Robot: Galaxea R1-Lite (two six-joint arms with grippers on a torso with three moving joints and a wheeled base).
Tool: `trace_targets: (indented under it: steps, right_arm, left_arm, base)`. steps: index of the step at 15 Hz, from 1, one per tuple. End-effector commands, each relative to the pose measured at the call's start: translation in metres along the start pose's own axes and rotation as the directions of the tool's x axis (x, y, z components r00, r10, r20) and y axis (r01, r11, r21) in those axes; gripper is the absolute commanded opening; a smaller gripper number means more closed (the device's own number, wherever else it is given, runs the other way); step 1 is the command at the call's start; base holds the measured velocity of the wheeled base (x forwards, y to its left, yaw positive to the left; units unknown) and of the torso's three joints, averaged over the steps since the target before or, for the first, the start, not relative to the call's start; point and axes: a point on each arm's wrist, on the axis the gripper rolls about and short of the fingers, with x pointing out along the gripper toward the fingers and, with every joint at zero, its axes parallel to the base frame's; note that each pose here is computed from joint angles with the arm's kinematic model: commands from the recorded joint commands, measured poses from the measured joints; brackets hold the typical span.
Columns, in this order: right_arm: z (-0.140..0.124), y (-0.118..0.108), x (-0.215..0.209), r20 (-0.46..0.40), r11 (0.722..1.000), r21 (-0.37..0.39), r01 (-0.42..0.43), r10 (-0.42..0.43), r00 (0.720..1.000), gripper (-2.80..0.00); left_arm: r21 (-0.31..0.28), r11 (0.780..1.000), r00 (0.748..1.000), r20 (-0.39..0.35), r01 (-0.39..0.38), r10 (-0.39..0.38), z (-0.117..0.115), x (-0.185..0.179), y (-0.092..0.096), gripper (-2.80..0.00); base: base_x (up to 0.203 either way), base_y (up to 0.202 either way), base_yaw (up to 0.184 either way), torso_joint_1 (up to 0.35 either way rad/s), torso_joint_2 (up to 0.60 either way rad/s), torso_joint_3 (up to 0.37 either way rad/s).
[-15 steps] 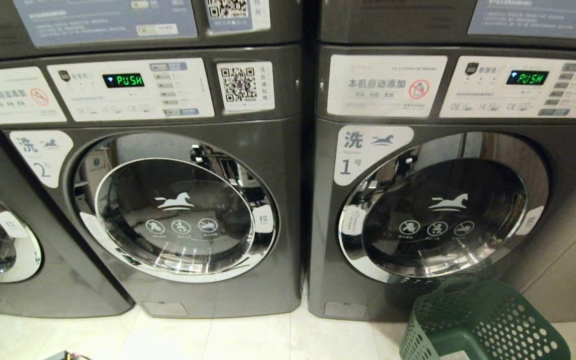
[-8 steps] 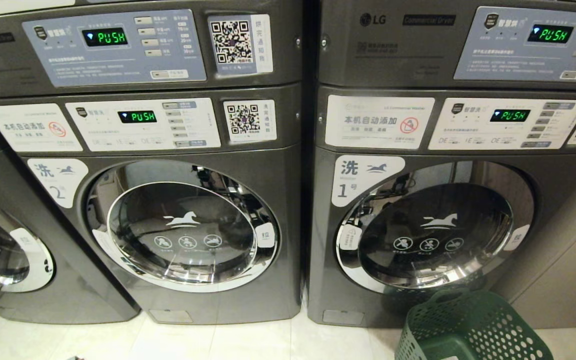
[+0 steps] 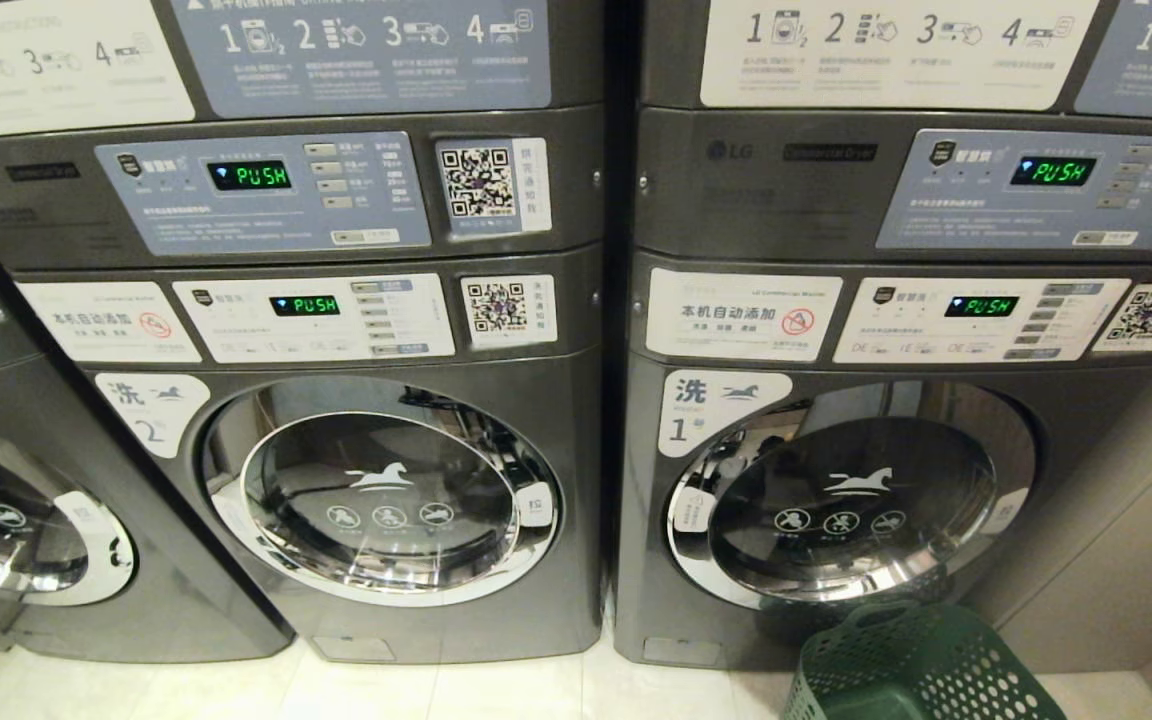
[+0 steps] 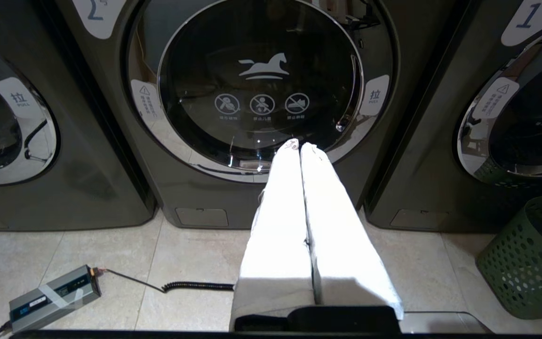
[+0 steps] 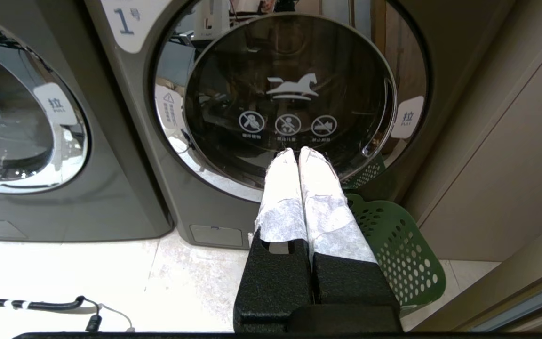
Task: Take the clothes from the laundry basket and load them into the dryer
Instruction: Close the dryer
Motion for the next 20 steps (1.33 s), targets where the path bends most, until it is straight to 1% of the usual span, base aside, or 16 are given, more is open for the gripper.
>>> trace_targets:
  steps: [1,10,20]
  right_arm:
    - [0.0000,0.0000,0.0000,0.001,1.000,0.000,0.000,0.000,1.000,-2.80]
    - [0.0001,0.0000,0.0001,-0.001,1.000,0.001,0.000,0.000,1.000,-2.80]
    - [0.0001,0.0000,0.0001,-0.001,1.000,0.003,0.000,0.000,1.000,-2.80]
  left_arm:
    - [0.000,1.000,1.000,0.000,-0.001,0.001,-0.0001,0.0000,0.0000,-2.80]
    - [0.000,1.000,1.000,0.000,-0.001,0.001,-0.0001,0.0000,0.0000,-2.80]
    - [0.000,1.000,1.000,0.000,-0.001,0.001,-0.0001,0.0000,0.0000,-2.80]
  base:
    - [0.000,0.000,0.000,0.266,-0.54,-0.267]
    - [0.000,0.000,0.000,0.280,-0.56,-0.284]
    - [0.000,0.000,0.000,0.179,-0.36,-0.179]
